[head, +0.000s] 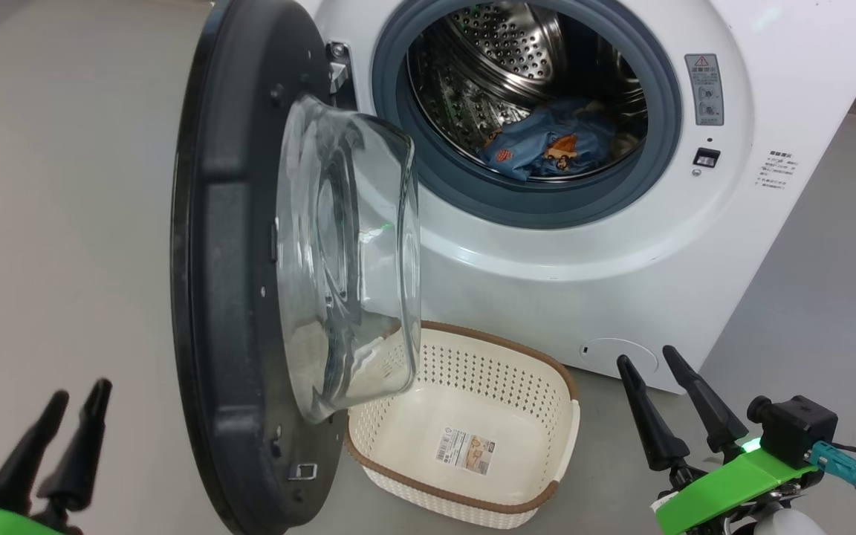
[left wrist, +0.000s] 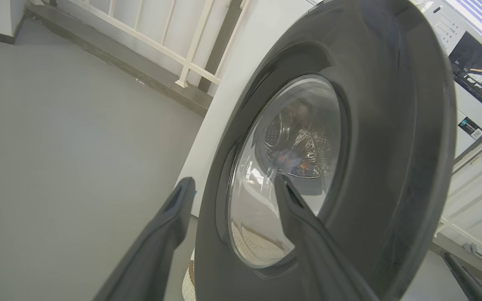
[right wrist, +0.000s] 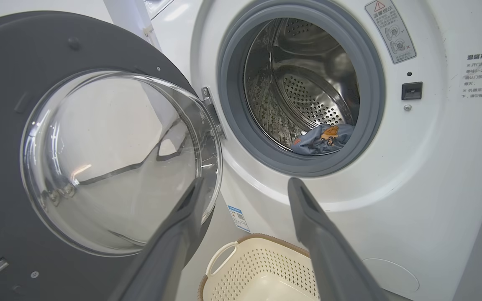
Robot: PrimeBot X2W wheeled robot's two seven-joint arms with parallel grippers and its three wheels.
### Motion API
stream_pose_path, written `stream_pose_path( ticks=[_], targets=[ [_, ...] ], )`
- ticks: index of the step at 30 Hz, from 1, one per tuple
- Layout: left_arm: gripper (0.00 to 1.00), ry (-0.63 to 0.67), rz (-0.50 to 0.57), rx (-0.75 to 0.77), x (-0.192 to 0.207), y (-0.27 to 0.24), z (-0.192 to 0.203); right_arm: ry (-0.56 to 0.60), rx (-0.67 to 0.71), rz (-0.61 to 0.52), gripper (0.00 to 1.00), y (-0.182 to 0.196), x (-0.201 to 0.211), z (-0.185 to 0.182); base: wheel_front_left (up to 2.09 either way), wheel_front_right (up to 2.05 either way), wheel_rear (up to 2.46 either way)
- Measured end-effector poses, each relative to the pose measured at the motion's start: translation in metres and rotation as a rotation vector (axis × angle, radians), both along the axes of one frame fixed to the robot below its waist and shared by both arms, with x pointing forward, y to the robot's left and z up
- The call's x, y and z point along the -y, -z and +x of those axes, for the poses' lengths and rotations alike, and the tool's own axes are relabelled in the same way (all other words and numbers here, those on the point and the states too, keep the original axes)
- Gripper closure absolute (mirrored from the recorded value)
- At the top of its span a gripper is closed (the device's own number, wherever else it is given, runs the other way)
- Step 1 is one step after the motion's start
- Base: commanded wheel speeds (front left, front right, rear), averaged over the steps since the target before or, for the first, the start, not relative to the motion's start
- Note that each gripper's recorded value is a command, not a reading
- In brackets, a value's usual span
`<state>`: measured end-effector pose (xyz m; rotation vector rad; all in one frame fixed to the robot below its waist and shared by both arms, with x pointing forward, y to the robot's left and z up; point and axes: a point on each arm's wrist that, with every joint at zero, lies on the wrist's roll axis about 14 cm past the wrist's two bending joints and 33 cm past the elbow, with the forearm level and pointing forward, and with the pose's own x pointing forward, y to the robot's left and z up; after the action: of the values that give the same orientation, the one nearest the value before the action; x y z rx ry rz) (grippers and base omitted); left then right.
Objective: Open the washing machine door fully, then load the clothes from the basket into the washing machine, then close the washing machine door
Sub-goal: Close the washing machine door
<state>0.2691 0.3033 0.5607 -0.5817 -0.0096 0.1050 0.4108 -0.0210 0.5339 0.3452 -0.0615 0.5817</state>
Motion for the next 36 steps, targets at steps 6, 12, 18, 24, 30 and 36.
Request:
stream_pose_path(
  ticks=[6,12,18,24,30,36],
  targets=[
    [0.0,-0.066,0.104,0.005,0.002,0.03,-0.006,0.004,0.002,-0.001,0.0,-0.001,0.002,0.0,0.0,0.0,0.0],
    [0.0,-0.109,0.154,-0.006,0.008,0.059,-0.009,0.01,0.006,-0.003,0.0,-0.002,0.004,-0.001,0.0,0.0,0.0],
    [0.0,-0.165,0.161,-0.024,0.012,0.079,-0.012,0.011,0.013,-0.009,0.0,-0.003,0.006,0.0,0.0,0.0,0.0],
    [0.0,-0.178,0.19,-0.058,0.014,0.09,-0.014,0.01,0.019,-0.012,0.0,-0.005,0.005,-0.001,0.0,0.0,0.0],
    [0.0,-0.188,0.198,-0.057,0.014,0.091,-0.014,0.008,0.022,-0.013,0.0,-0.006,0.005,-0.002,0.0,0.0,0.0],
    [0.0,-0.202,0.213,-0.048,0.011,0.088,-0.015,0.006,0.022,-0.016,0.0,-0.006,0.004,-0.003,0.0,0.0,0.0]
  ],
)
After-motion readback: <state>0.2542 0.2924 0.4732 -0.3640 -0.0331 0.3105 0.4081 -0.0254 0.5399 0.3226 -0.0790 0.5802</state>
